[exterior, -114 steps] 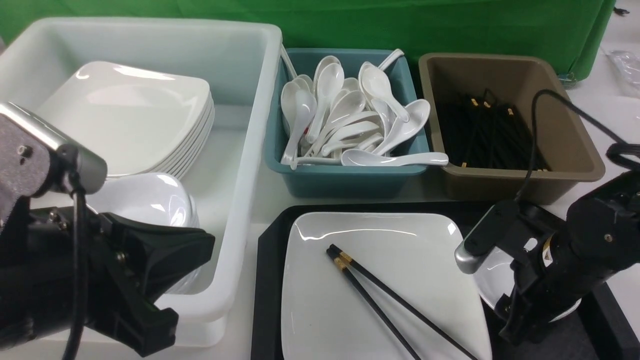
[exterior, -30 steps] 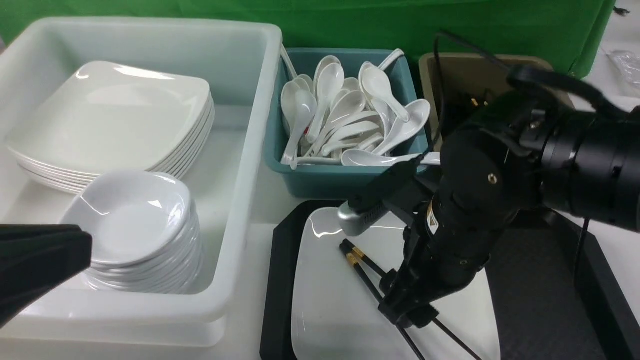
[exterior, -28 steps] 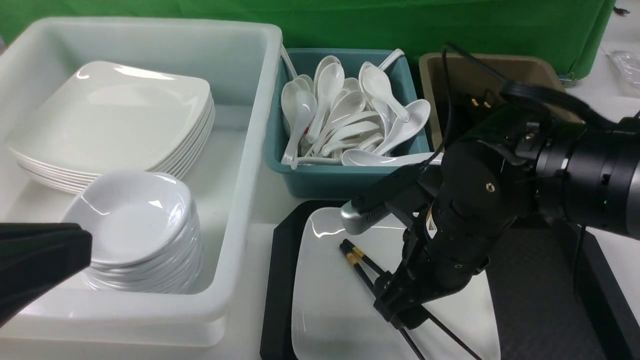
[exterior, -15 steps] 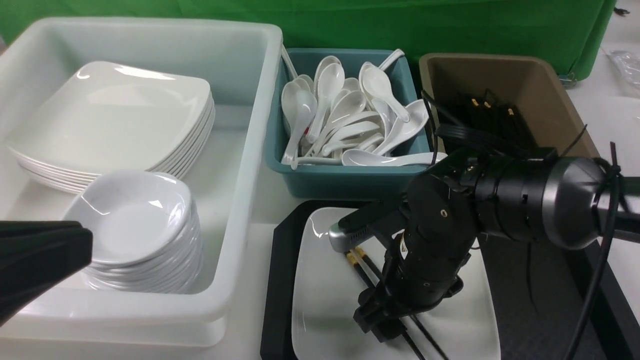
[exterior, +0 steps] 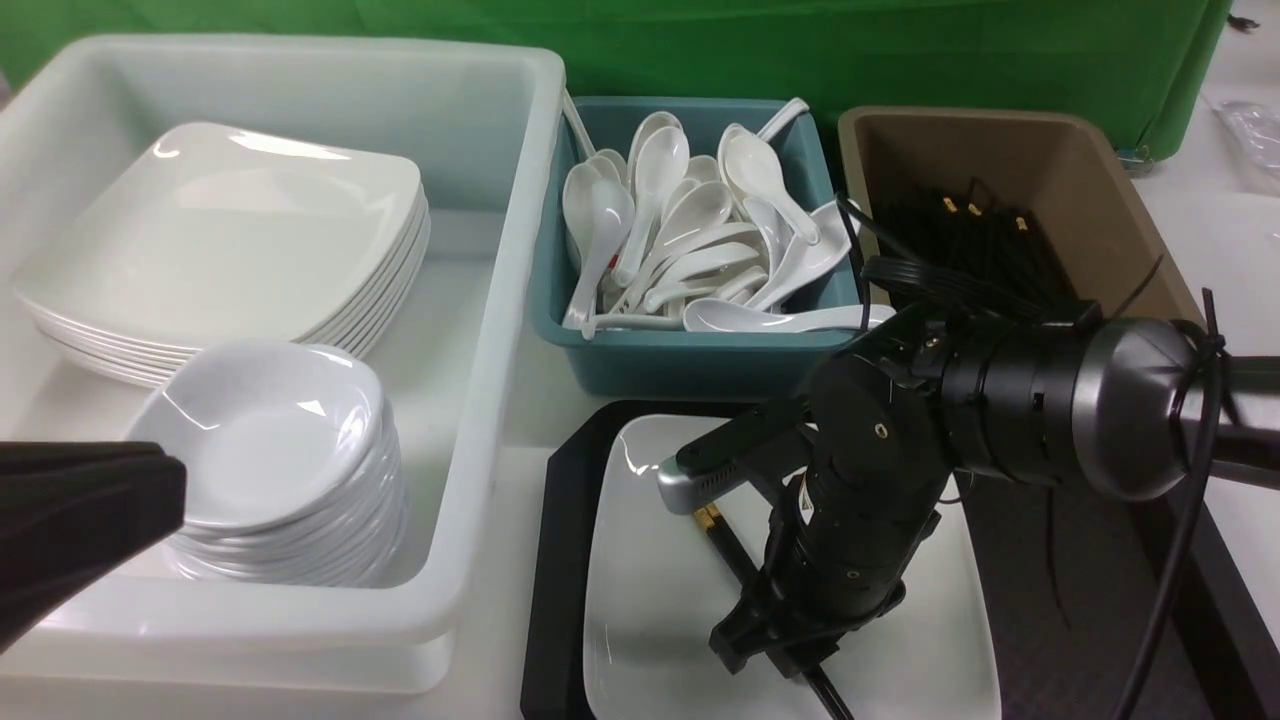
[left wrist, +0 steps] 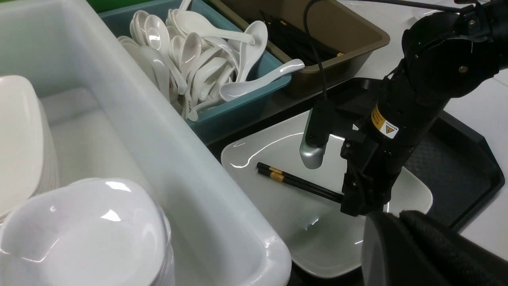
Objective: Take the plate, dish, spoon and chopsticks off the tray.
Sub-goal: Use the right arm to grab a pair of chopsticks from the plate
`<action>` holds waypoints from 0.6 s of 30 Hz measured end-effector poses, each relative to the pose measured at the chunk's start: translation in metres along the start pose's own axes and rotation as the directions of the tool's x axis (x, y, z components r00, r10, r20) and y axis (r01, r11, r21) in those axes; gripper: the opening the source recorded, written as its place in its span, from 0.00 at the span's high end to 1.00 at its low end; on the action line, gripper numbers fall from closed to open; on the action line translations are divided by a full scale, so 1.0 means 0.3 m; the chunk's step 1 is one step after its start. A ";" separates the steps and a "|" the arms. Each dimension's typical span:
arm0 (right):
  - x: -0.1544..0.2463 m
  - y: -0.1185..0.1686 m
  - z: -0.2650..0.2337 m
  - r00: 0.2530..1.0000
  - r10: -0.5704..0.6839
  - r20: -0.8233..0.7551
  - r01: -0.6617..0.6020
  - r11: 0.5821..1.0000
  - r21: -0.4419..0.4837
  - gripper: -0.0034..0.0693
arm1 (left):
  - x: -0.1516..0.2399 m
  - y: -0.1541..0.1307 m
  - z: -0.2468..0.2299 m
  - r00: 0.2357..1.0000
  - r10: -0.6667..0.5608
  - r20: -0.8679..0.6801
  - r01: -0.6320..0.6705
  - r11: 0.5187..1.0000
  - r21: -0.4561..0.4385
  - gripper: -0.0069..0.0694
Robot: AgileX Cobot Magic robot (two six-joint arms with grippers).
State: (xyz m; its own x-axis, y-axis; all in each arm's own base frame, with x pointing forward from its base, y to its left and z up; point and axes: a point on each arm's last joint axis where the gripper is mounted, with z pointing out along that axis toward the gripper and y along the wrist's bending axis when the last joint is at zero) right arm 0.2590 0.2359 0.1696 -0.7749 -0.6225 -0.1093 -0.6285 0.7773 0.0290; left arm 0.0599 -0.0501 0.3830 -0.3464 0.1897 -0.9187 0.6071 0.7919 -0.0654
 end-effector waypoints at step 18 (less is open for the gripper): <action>-0.001 -0.001 0.021 1.000 0.023 -0.018 -0.023 1.000 0.004 0.61 | 0.000 0.000 0.000 1.000 0.003 0.000 -0.003 1.000 0.000 0.89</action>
State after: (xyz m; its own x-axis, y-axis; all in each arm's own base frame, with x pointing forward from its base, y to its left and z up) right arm 0.2599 0.2364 0.1632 -0.7901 -0.6062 -0.0908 -0.6104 0.7916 0.0275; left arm 0.0599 -0.0501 0.3830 -0.3448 0.1917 -0.9189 0.6081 0.7914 -0.0630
